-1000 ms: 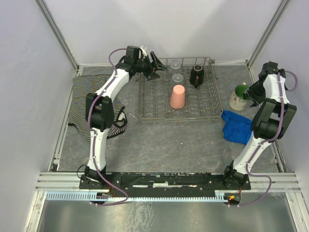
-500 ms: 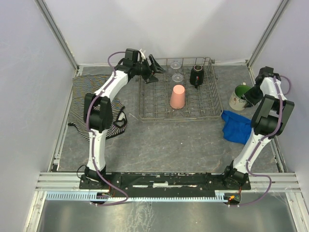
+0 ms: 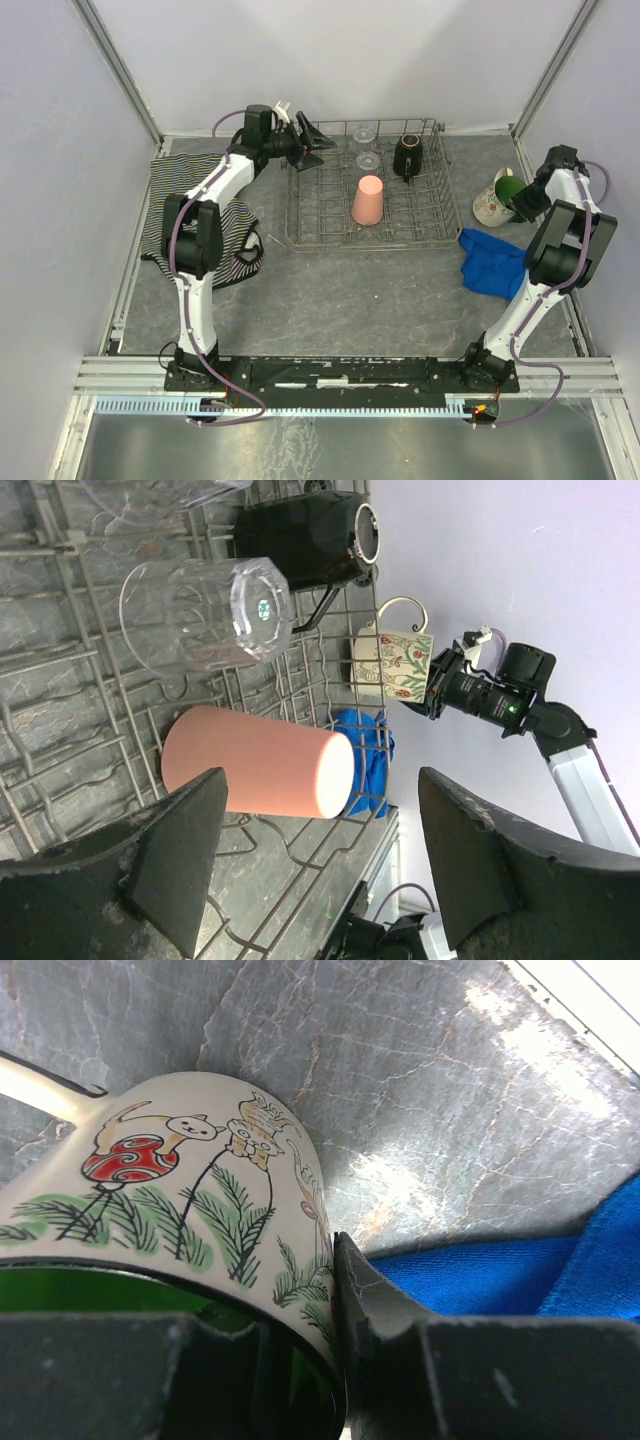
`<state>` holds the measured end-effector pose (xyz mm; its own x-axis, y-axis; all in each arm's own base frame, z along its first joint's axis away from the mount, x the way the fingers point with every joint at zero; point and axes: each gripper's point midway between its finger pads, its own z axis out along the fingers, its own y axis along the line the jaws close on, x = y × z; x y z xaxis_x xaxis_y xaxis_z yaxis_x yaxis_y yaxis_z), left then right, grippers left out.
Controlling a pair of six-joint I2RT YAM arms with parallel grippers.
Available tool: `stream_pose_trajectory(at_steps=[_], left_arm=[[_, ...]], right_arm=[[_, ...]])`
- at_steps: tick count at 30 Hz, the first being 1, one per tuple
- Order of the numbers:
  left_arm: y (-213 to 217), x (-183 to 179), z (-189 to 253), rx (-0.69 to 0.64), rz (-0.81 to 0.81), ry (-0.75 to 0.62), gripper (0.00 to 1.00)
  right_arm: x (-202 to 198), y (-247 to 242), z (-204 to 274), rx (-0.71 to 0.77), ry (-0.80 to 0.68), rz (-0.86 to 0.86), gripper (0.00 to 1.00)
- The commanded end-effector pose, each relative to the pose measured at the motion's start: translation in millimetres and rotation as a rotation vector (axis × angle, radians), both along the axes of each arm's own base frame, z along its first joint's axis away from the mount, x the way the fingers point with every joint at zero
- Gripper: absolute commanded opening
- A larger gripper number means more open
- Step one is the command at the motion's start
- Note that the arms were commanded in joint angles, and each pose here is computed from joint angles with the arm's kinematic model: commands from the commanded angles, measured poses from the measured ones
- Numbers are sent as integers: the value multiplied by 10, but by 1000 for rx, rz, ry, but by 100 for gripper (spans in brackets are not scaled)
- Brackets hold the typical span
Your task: Load the cups into the dish rack
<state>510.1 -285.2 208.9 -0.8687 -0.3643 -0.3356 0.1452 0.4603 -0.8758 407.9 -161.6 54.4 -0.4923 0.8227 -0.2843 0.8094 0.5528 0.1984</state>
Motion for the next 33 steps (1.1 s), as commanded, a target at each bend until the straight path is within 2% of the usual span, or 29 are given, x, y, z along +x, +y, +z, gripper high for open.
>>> stream_pose_trajectory(at_steps=[1,8,17,20,26,33], left_arm=[[40,-21,380,-180,-1,-59,83],[34,-121,574,-249,-14,-101,83],[26,-123,965,-387,-48,-201,83],[11,-90,1050,-418,-60,-236,84],[-6,-126,1293,-525,-85,-298,86],[-200,-384,1454,-451,-176,-387,88]], right_arm=[[307,299,218,137,-199,49,1],[443,410,773,180,-386,81,1],[678,592,1959,217,-708,158,1],[745,728,2283,277,-816,182,1],[870,1491,2708,430,-949,342,1],[782,2390,3063,656,-1016,497,1]])
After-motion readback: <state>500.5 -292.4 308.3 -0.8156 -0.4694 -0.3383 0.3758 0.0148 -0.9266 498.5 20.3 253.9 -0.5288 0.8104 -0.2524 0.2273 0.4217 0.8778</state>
